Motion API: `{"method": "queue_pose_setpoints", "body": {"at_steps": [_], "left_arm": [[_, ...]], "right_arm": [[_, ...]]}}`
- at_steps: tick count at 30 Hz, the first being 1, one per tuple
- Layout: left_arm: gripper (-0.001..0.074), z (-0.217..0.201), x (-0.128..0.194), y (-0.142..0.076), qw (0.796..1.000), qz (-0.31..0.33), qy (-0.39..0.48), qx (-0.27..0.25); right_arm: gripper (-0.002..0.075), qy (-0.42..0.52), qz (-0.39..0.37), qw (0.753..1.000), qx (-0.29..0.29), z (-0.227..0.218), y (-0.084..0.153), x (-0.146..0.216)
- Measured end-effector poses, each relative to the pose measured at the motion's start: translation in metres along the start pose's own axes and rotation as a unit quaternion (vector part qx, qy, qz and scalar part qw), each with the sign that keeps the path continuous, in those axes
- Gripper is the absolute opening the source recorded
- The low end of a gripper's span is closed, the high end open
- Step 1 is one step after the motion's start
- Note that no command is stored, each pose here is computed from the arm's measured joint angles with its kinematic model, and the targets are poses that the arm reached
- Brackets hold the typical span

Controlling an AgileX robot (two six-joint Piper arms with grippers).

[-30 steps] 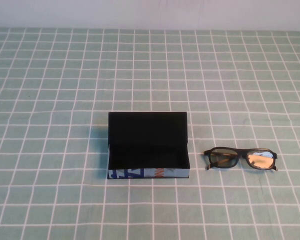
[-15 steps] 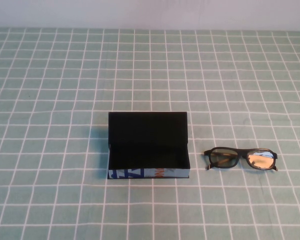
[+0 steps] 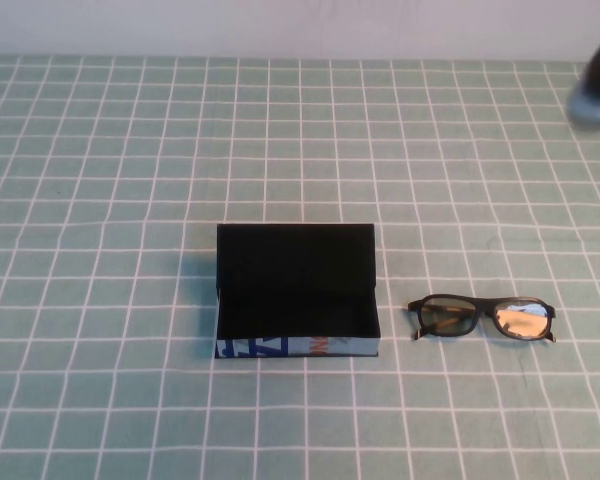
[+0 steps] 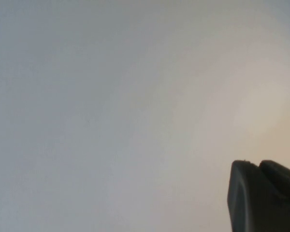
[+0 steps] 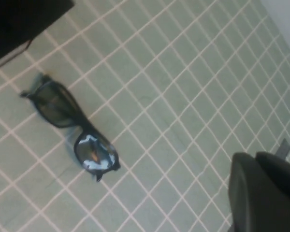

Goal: Return glasses to glasses case
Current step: Pick up the glasses from the table

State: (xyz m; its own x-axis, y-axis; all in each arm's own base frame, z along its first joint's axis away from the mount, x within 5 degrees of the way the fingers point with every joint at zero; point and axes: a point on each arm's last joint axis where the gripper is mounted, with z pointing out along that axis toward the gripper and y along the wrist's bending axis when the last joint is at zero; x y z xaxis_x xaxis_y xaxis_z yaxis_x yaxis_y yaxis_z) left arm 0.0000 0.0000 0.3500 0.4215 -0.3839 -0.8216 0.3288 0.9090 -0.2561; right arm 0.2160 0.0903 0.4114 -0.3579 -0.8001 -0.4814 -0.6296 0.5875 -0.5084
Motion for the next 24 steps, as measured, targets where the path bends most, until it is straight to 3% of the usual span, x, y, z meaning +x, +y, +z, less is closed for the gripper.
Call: {"method": "queue_pose_setpoints", "body": {"at_steps": [7, 11, 14, 19, 24], "left_arm": [[0.0001, 0.0, 0.015, 0.006, 0.996, 0.013, 0.084, -0.035], [0.0001, 0.009, 0.028, 0.012, 0.975, 0.073, 0.198, -0.066], [0.0001, 0.02, 0.035, 0.014, 0.941, 0.129, 0.306, -0.066], [0.0001, 0.051, 0.048, 0.006, 0.878, 0.191, 0.438, 0.016], [0.0001, 0.074, 0.077, 0.0, 0.834, 0.156, 0.522, 0.085]], "right_arm": [[-0.0012, 0.048, -0.088, 0.99, -0.099, 0.047, 0.023, -0.013], [-0.0012, 0.059, -0.124, 0.978, -0.156, 0.062, 0.034, -0.015], [-0.0012, 0.041, -0.133, 0.971, -0.194, 0.063, 0.041, -0.018], [-0.0012, 0.036, -0.137, 0.968, -0.209, 0.067, 0.04, -0.02], [-0.0012, 0.023, -0.097, 0.967, -0.233, 0.085, 0.023, -0.023]]}}
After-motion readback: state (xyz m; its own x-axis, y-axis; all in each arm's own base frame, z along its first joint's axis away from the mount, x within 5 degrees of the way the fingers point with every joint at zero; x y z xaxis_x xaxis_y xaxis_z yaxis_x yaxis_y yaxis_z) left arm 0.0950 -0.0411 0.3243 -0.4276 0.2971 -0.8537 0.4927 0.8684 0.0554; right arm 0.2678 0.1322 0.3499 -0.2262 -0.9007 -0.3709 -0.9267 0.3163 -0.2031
